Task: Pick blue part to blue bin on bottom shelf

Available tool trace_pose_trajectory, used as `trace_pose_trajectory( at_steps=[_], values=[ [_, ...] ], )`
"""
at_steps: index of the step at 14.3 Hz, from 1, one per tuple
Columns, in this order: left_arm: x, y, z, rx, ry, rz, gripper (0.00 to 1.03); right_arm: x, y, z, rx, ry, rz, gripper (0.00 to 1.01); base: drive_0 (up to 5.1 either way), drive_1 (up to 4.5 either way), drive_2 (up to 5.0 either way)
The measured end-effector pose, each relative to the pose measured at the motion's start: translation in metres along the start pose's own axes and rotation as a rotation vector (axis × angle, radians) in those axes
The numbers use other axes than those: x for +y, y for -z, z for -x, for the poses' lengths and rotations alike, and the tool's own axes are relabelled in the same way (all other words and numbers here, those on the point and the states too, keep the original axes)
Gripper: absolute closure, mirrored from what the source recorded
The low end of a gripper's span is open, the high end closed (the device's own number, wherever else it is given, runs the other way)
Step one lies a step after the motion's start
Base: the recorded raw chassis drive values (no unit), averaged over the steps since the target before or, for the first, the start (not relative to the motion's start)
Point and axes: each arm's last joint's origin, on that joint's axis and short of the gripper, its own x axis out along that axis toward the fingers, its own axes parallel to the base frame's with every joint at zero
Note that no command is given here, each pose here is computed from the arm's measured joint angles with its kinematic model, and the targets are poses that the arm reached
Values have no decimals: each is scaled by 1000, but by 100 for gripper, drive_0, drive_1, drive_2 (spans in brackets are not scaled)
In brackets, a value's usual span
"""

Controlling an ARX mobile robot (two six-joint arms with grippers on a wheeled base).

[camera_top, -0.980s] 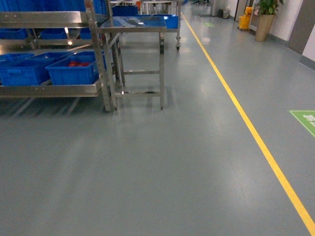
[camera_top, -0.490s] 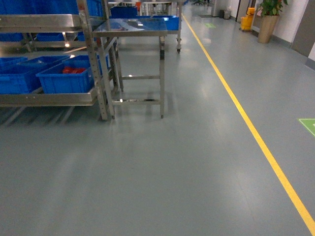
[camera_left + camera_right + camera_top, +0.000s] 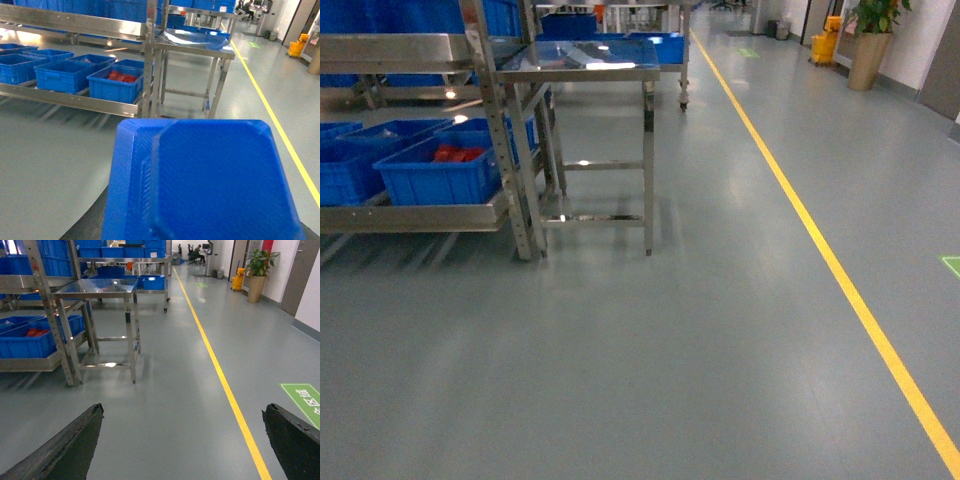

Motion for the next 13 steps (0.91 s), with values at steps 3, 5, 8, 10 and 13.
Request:
trace_pose_trajectory(
  at_steps=[3, 5, 8, 10, 13],
  values=[
    [0, 0, 0, 0, 0, 0, 60, 0, 0, 0, 0, 0, 0, 3, -17, 387, -422],
    [0, 0, 0, 0, 0, 0, 60, 0, 0, 0, -1, 0, 0, 3, -17, 387, -422],
    [0, 0, 0, 0, 0, 0, 60, 0, 0, 0, -1, 0, 0, 3, -17, 387, -422],
    [0, 0, 0, 3, 0, -2, 60, 0, 0, 0, 1, 0, 0, 3, -17, 387, -422],
    [0, 0, 0, 1, 0, 0, 60, 0, 0, 0, 2, 0, 0, 3, -17, 387, -422]
  ],
)
